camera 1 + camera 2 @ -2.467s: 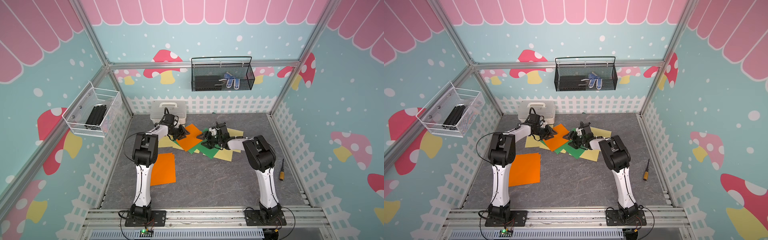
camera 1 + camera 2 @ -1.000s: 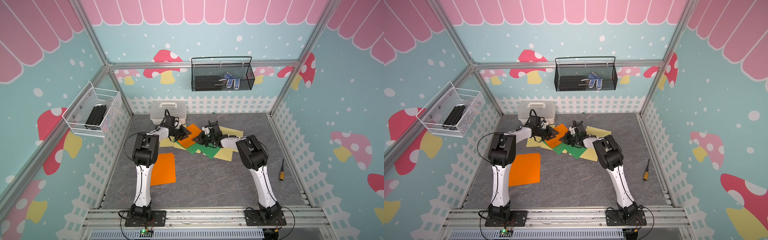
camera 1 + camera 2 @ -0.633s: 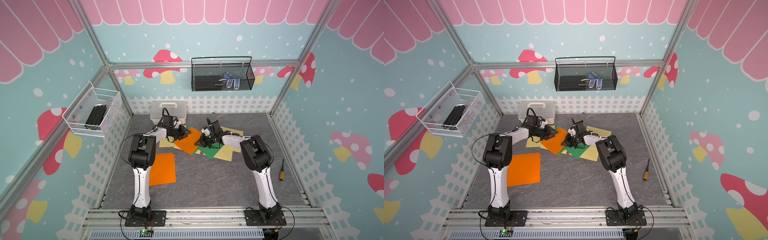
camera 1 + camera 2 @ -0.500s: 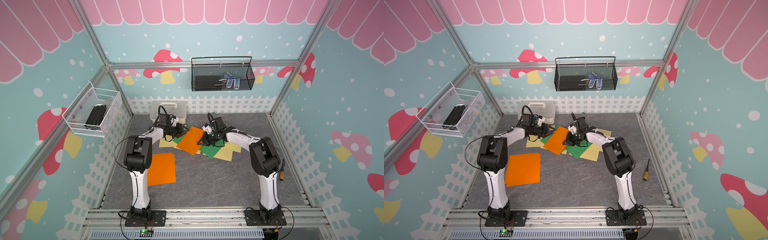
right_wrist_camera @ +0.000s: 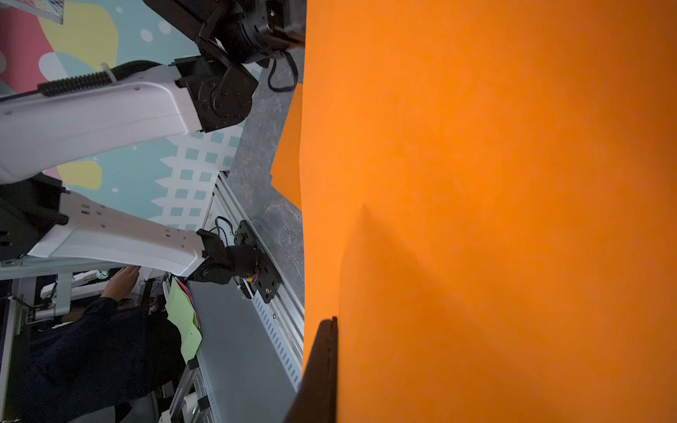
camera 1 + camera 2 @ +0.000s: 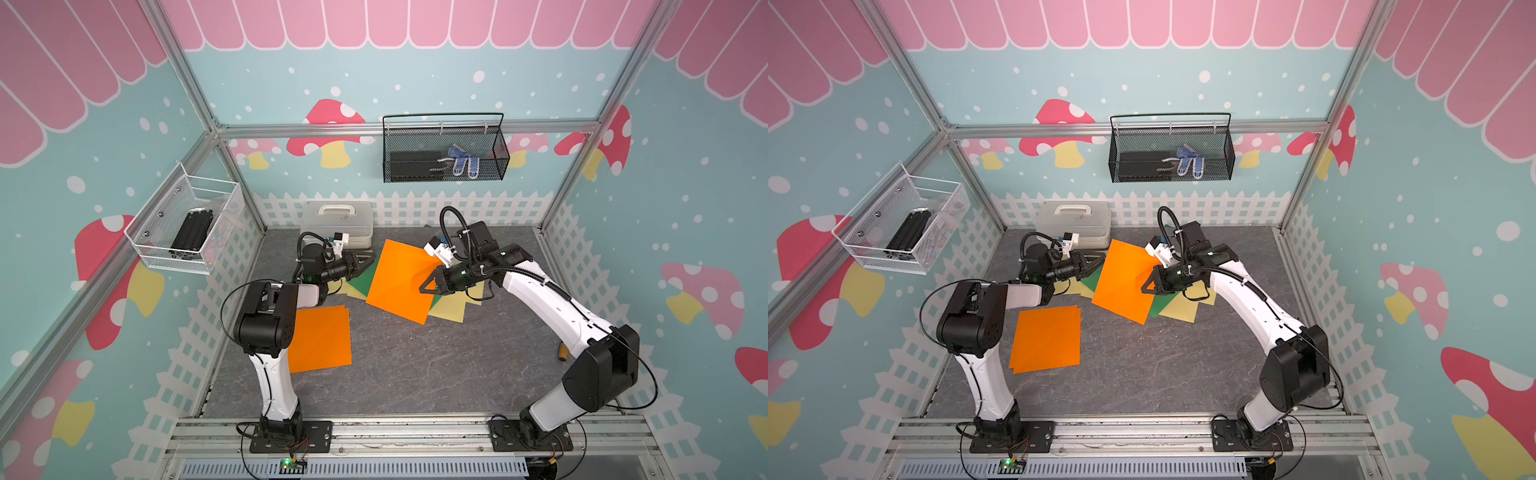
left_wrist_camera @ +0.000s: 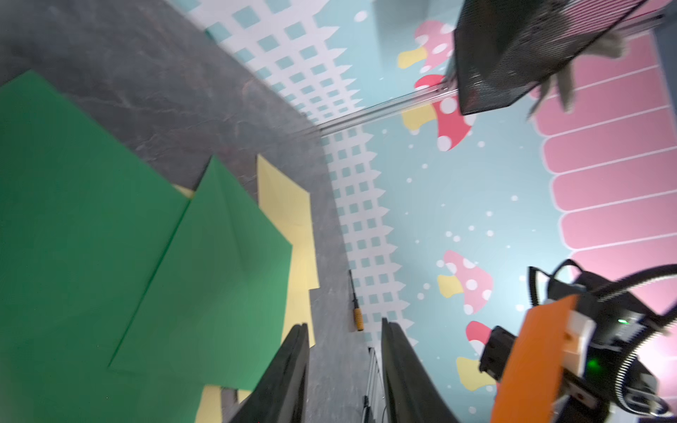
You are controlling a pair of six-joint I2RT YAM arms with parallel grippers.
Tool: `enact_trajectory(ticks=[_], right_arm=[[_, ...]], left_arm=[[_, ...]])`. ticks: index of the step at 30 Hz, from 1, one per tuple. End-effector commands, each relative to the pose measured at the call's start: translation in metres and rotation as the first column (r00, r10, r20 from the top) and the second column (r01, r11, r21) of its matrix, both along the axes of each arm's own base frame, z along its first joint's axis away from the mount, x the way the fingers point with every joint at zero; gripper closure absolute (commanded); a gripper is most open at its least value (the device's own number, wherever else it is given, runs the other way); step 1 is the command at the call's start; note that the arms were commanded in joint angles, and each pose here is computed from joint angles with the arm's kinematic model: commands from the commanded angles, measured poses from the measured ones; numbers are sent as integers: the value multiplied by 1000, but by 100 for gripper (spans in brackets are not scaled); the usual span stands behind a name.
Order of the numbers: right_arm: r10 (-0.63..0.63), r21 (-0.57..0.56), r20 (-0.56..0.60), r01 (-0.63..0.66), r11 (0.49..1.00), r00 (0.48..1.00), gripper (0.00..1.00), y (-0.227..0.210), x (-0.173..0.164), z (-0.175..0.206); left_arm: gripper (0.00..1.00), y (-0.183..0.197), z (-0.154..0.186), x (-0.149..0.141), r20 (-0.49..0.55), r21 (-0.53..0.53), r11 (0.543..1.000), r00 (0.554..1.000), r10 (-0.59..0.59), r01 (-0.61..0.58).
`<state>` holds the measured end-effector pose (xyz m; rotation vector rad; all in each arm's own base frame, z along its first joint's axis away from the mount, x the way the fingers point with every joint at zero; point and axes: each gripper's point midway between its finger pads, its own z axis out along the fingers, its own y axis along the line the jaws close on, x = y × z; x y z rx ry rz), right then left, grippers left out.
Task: Sort the scattered colored papers by color
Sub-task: Pick up the colored paper from the center of the board.
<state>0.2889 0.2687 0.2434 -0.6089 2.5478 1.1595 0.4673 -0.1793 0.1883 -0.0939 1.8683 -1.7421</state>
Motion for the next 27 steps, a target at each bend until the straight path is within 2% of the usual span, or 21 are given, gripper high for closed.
enact_trajectory(ticks=[1,7,20,27], right_arm=[[40,-22,-19,-40,999,999,100,-10,-18,-2],[38,-23,-6,-39,999,999,100,-13,-19,2],[65,13,9,-65,998,998,100,-4,-11,19],[73,6,10,-73,997,997,100,-3,-8,18]], left_arm=[[64,8,53,-17,180,-103,993,983,-34,53],[65,0,73,-31,236,-79,990,967,-93,115],[67,-27,72,-53,244,-54,975,950,-196,215],[66,-29,80,-62,265,-47,973,942,-204,224]])
